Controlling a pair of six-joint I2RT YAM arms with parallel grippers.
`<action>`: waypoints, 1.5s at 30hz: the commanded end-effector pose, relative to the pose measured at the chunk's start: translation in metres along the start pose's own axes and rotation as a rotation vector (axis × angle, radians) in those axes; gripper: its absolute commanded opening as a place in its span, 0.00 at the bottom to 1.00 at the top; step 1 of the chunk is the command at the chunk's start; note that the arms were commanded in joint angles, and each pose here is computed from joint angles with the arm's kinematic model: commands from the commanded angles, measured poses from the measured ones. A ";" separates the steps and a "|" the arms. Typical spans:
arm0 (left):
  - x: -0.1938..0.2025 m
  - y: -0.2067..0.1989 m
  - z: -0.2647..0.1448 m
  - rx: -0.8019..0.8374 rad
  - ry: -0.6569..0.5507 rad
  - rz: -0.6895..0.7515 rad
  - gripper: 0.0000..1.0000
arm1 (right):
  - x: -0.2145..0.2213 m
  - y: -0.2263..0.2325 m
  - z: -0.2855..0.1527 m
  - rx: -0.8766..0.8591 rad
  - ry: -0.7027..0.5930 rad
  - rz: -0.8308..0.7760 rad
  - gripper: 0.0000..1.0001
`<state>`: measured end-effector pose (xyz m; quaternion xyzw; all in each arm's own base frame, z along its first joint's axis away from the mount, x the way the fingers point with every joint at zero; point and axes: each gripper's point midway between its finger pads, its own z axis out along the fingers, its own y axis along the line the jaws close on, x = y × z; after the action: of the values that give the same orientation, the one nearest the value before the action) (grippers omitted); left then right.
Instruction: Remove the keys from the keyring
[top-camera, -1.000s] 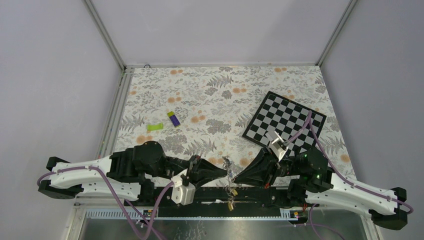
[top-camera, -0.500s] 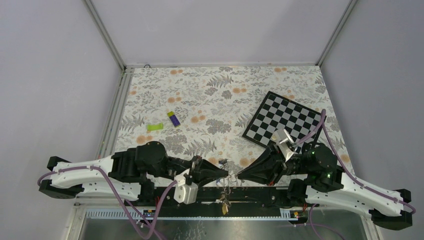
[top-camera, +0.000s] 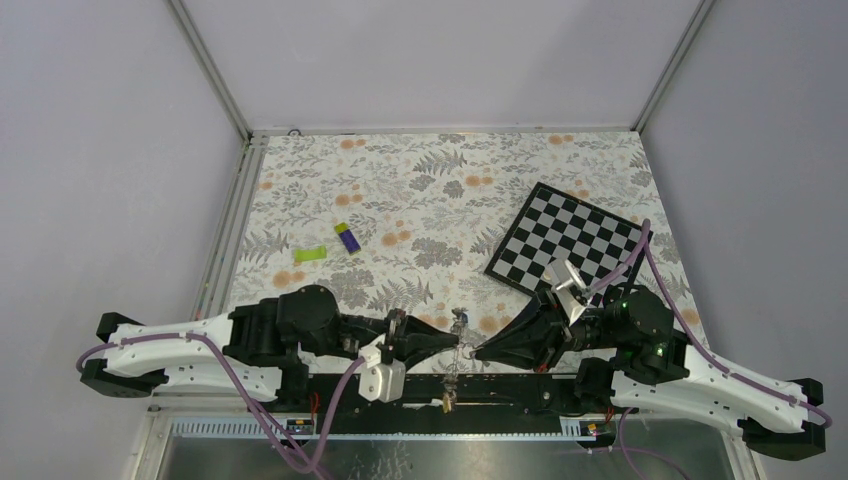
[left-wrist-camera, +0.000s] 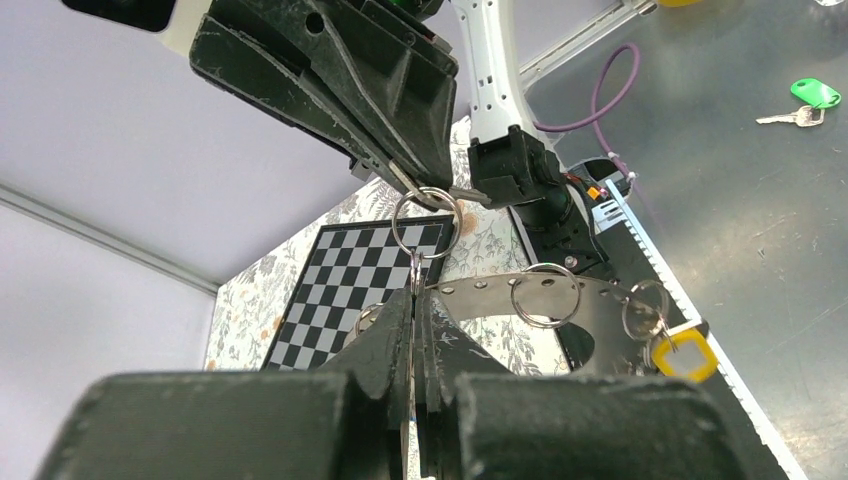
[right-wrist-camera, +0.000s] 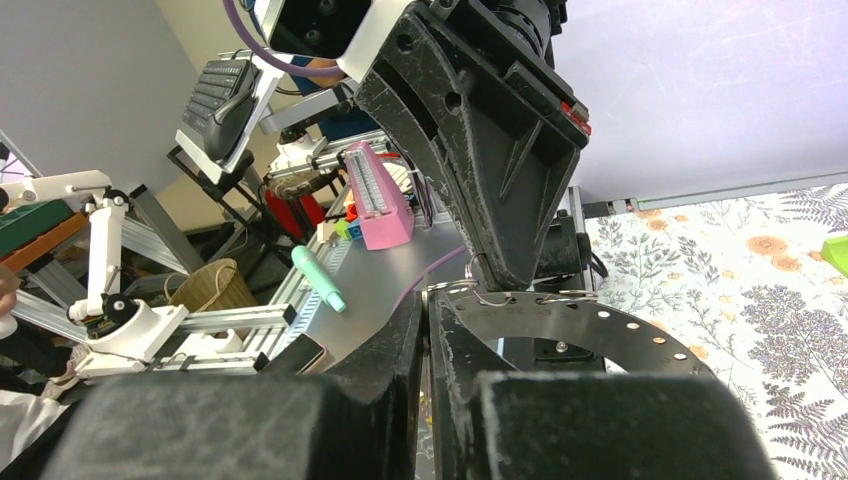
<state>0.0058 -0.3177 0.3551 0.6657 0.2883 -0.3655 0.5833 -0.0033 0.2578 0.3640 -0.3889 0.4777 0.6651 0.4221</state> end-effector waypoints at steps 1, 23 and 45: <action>-0.031 0.027 -0.005 -0.111 -0.103 0.015 0.00 | -0.016 0.014 -0.002 -0.049 -0.035 -0.039 0.09; -0.036 0.036 -0.009 -0.173 -0.138 0.009 0.00 | -0.010 0.013 -0.004 -0.051 -0.031 -0.033 0.10; -0.022 0.044 -0.003 -0.239 -0.094 -0.037 0.00 | -0.012 0.021 0.002 -0.108 -0.015 -0.036 0.10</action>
<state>0.0167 -0.3204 0.3652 0.6234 0.3103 -0.3682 0.6160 -0.0057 0.2612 0.3583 -0.3982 0.4798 0.6655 0.4103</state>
